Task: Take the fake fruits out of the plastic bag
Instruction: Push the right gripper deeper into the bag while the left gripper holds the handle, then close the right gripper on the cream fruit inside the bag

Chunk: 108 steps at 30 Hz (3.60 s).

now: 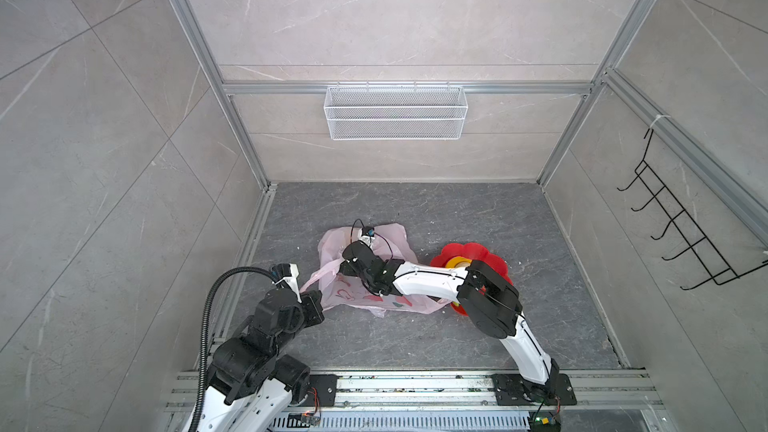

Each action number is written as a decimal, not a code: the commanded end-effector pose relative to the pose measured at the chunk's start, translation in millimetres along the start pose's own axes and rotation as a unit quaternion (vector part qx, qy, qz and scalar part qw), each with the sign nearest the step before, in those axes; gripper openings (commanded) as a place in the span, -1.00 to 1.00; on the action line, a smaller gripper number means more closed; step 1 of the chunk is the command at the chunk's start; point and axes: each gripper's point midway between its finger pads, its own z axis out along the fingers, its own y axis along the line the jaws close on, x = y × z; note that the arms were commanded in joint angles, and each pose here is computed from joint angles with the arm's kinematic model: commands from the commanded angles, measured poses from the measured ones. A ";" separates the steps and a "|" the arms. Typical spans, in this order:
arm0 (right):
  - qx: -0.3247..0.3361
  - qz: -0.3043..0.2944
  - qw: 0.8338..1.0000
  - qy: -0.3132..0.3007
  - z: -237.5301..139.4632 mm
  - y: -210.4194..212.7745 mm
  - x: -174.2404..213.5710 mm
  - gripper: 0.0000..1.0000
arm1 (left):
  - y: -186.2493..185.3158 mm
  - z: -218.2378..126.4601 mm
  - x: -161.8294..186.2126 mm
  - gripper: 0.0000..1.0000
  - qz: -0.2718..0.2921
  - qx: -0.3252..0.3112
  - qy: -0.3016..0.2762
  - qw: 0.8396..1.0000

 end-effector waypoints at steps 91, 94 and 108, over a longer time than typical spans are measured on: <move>-0.083 -0.255 0.960 0.076 -11.3 50.1 37.5 -0.45 | -64.3 -29.3 -26.9 -1.00 0.026 0.161 -0.042 0.986; -0.066 -0.250 0.963 0.073 -4.6 55.4 29.4 -0.45 | -56.8 -31.0 -18.1 -1.00 0.029 0.147 -0.023 0.988; -0.026 -0.194 0.980 0.048 11.3 50.1 17.8 0.21 | -31.0 -44.8 7.5 -1.00 0.004 0.115 0.012 0.993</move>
